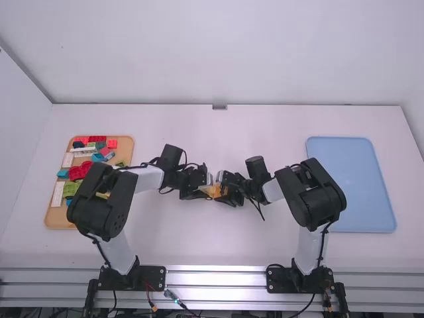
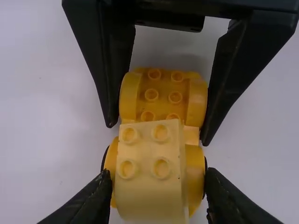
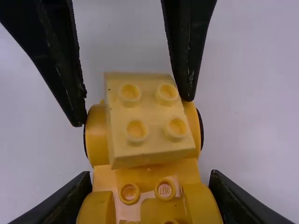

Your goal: Assemble lego blocks to make yellow taxi

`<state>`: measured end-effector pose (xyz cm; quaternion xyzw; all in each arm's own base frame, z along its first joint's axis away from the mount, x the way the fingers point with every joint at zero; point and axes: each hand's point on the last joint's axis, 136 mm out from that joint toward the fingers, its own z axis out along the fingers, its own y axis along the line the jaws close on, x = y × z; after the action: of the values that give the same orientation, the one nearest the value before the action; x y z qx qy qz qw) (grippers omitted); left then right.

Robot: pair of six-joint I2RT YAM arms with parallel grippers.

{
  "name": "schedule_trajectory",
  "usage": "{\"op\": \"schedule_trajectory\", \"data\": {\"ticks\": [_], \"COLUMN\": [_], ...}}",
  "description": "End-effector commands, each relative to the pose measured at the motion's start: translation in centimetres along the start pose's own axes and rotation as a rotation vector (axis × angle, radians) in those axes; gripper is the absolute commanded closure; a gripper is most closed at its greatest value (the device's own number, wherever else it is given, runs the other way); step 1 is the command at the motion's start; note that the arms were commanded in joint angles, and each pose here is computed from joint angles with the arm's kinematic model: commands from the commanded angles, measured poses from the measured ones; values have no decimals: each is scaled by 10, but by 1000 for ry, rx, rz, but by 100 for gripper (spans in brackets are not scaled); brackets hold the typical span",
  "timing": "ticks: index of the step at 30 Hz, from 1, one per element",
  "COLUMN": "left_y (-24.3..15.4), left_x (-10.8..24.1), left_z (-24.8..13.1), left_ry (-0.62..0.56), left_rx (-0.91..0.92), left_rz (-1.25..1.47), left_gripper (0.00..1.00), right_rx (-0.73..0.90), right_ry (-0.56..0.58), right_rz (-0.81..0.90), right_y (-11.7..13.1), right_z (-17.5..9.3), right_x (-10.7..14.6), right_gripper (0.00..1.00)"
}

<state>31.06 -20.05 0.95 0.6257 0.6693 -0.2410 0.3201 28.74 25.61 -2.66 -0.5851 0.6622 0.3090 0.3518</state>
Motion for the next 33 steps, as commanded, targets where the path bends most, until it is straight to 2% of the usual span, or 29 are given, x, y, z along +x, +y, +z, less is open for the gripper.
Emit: {"op": "schedule_trajectory", "data": {"ticks": [1,10,20,33], "left_y": [1,4,13,9], "left_x": [0,-11,-18,-25], "left_z": [-2,-2,-4,-5], "left_ry": [6,-54,-62,-104], "left_rx": [-12,-11,-29,-2], "left_rz": [13,38,-41,-50], "left_gripper": [53,56,40,36], "right_rx": [5,4,3,-27], "right_ry": [24,24,26,37], "right_rz": [19,19,22,-20], "right_y": [2,2,3,10], "right_z": [-2,-2,-2,3], "right_x": [7,7,7,6], "right_gripper": [37,38,38,38]}}
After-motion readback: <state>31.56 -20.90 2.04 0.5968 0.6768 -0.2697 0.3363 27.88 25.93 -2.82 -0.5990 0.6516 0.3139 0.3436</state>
